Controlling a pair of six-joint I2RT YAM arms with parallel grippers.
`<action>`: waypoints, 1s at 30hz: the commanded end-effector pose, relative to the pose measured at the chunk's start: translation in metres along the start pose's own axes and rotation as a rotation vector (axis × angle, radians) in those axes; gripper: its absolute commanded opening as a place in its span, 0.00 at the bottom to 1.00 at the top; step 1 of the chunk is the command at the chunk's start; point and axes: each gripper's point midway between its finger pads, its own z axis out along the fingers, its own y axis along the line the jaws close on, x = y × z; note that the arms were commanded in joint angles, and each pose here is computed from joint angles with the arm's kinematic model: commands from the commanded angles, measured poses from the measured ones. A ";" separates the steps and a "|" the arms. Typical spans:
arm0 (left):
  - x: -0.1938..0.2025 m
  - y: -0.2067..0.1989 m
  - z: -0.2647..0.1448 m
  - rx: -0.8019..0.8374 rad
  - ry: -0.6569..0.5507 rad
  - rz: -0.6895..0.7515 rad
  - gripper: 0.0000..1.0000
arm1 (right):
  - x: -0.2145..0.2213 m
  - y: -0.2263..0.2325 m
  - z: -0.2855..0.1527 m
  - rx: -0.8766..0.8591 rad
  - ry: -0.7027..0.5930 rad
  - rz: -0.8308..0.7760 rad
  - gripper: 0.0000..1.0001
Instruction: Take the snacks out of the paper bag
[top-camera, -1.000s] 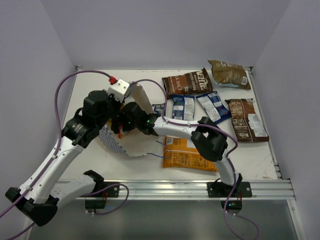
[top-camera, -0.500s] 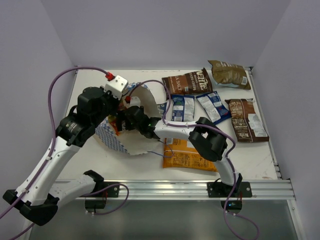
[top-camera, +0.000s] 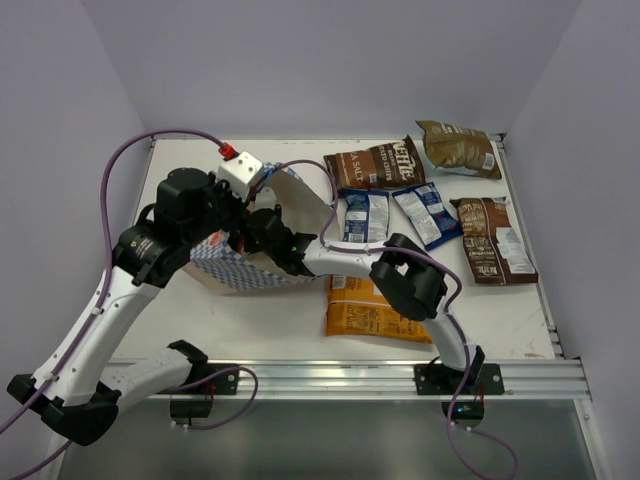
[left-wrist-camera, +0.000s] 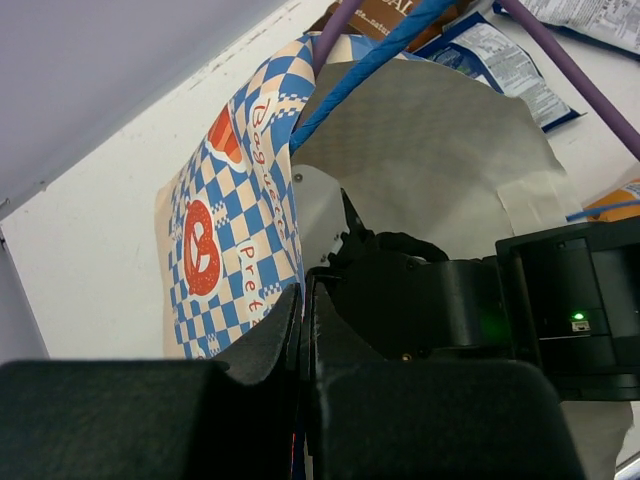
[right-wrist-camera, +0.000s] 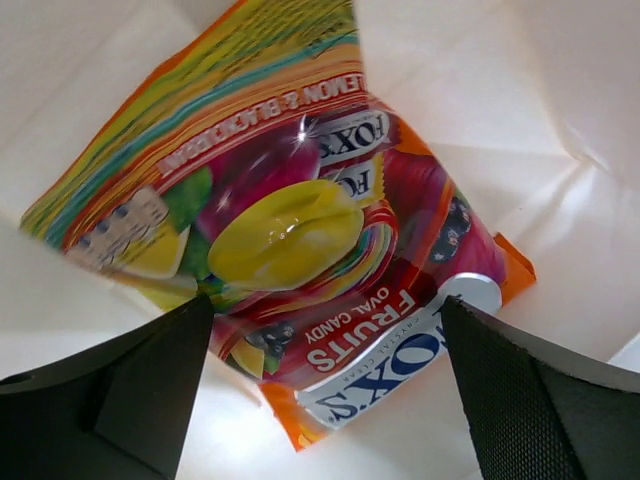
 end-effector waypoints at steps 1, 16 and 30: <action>-0.057 -0.013 -0.019 0.092 -0.195 -0.014 0.00 | 0.013 -0.016 0.016 0.070 0.026 -0.011 0.97; -0.029 0.011 -0.013 -0.064 -0.131 -0.027 0.00 | -0.001 0.004 -0.002 -0.071 0.011 -0.074 0.00; 0.027 0.058 0.010 -0.383 0.037 -0.048 0.00 | -0.064 0.030 -0.098 -0.275 -0.092 -0.162 0.00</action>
